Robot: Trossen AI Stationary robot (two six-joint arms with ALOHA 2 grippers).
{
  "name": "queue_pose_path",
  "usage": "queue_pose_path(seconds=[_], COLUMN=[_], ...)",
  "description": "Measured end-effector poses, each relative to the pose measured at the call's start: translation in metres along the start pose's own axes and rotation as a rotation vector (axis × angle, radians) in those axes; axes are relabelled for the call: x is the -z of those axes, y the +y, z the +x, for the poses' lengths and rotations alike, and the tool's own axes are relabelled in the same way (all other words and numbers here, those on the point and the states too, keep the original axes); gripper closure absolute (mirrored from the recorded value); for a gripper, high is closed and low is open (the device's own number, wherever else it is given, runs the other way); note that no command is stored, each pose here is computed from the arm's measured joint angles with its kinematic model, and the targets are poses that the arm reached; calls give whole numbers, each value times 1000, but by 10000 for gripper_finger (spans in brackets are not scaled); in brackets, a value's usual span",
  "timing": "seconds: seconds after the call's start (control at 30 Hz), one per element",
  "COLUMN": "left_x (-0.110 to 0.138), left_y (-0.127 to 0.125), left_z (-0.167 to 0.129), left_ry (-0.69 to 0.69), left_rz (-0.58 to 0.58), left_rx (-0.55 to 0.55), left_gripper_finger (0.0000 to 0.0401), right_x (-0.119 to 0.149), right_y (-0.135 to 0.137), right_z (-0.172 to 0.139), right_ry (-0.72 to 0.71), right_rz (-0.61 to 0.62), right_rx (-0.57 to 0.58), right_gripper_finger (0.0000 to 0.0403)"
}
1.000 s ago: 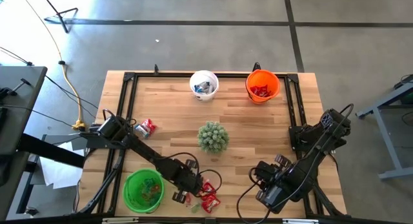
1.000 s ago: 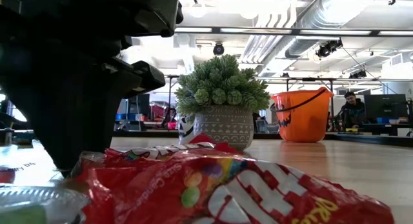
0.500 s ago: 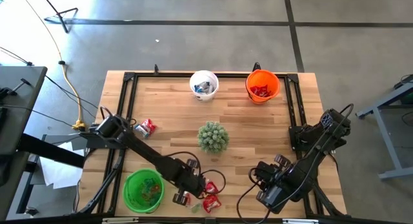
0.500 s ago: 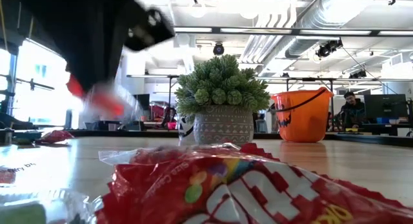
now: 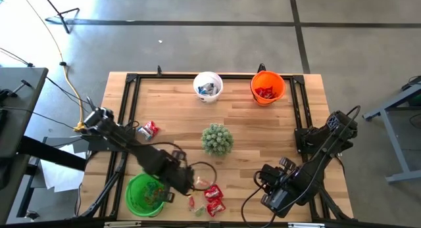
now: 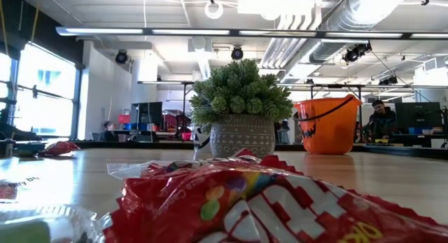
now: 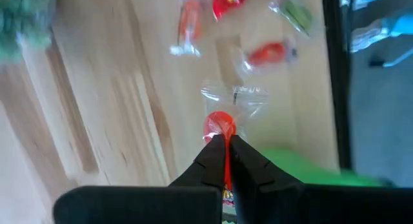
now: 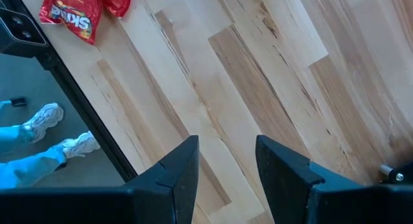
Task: Sort candy
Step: Put the red gummy into the green bucket, then put the orange gummy into the green bucket
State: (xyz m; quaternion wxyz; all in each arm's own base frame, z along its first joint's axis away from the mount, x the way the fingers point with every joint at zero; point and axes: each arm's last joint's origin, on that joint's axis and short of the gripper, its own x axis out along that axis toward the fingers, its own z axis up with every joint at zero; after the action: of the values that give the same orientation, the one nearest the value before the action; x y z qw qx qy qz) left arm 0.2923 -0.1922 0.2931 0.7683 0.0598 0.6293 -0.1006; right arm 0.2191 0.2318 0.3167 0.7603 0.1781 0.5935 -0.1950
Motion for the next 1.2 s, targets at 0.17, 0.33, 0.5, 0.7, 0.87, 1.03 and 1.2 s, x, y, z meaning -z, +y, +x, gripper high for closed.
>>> queue_pose_path(seconds=[0.17,0.33,0.5,0.7,0.87,1.03,1.2], left_x=[27,52,81,92,88,87,73], left_y=[-14,-39,-67,-78,-71,-70,-65], left_z=[-36,-58,-63,-62,-61,-61,-61], left_ry=[-9,-11,92,28,23,35,-153], left_rz=[-99,-180,-178,-211,-243,-239,-73], left_rx=[64,153,162,39,6,15,-76], left_gripper_finger=[401,401,401,394,365,329,306], right_x=[0,-1,-1,-3,-3,-3,-4], right_y=[1,0,0,0,0,0,-1], right_z=[0,0,0,0,1,1,1], right_ry=[-2,-5,-13,-12,-13,-12,-12], right_rz=[5,9,30,34,36,38,33], right_rx=[-6,-5,-4,-2,-1,-1,0], right_gripper_finger=[253,253,253,253,253,253,253])
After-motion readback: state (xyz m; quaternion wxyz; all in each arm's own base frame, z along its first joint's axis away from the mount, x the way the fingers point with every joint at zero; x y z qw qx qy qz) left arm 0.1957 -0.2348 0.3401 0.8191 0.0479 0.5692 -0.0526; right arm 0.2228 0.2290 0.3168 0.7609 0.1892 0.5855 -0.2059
